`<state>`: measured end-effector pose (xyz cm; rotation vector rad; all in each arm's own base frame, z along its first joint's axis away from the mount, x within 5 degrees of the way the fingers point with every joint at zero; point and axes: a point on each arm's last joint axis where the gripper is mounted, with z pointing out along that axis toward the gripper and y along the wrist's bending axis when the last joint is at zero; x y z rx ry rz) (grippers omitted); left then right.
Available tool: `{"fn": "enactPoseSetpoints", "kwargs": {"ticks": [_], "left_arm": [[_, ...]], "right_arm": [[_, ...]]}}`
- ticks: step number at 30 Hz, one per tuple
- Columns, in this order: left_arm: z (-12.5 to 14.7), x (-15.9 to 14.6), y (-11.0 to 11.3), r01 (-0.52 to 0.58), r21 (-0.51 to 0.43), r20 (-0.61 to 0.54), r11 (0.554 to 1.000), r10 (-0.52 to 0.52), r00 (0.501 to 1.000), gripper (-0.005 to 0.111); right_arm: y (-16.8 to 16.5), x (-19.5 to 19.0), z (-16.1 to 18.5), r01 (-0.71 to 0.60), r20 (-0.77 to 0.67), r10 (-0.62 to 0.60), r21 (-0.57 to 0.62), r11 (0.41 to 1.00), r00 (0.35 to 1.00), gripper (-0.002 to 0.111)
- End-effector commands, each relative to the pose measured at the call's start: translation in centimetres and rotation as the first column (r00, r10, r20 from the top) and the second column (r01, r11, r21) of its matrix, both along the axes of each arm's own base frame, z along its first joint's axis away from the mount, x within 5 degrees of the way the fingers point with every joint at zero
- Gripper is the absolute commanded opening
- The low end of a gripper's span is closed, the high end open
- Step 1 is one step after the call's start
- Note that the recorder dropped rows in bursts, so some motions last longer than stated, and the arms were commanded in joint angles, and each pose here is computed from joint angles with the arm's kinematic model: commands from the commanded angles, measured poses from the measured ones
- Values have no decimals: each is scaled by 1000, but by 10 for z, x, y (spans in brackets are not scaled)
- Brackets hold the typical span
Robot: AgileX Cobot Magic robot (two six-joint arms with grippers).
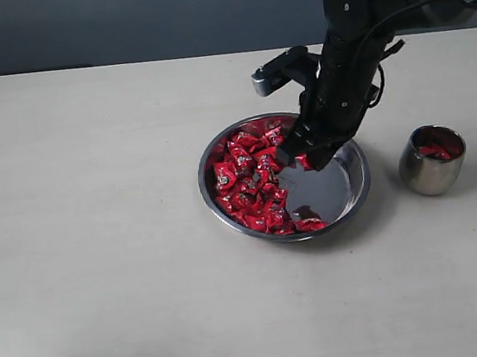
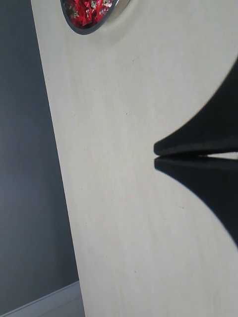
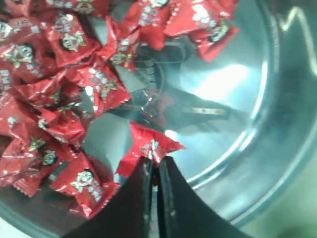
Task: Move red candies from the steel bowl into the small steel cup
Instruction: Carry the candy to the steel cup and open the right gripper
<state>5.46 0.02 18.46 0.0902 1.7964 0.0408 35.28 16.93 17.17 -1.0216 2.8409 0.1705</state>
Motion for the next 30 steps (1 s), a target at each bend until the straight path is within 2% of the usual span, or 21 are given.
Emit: {"fn": "enactPoseSetpoints", "kwargs": {"ticks": [1, 9, 16, 21, 28, 30], "left_arm": [[1, 0, -1, 10, -4, 11, 1000, -10, 1000, 0], [1, 0, -1, 10, -4, 11, 1000, -10, 1000, 0], [1, 0, -1, 10, -4, 11, 1000, -10, 1000, 0], [1, 0, -1, 10, -4, 11, 1000, -10, 1000, 0], [1, 0, -1, 10, -4, 11, 1000, -10, 1000, 0], [1, 0, -1, 10, -4, 11, 1000, -10, 1000, 0]], "right_arm": [[-22, 6, 21, 89, 102, -80, -82, 993, 992, -1], [-94, 17, 50, 296, 114, -290, -35, 955, 950, -1], [-136, 9, 55, 390, 7, -391, -90, 916, 920, -1], [-136, 4, 54, 384, -44, -391, -115, 916, 919, -1], [-137, 4, 53, 382, -45, -389, -122, 916, 920, -1], [-137, 4, 53, 382, -47, -389, -123, 916, 920, 4]]}}
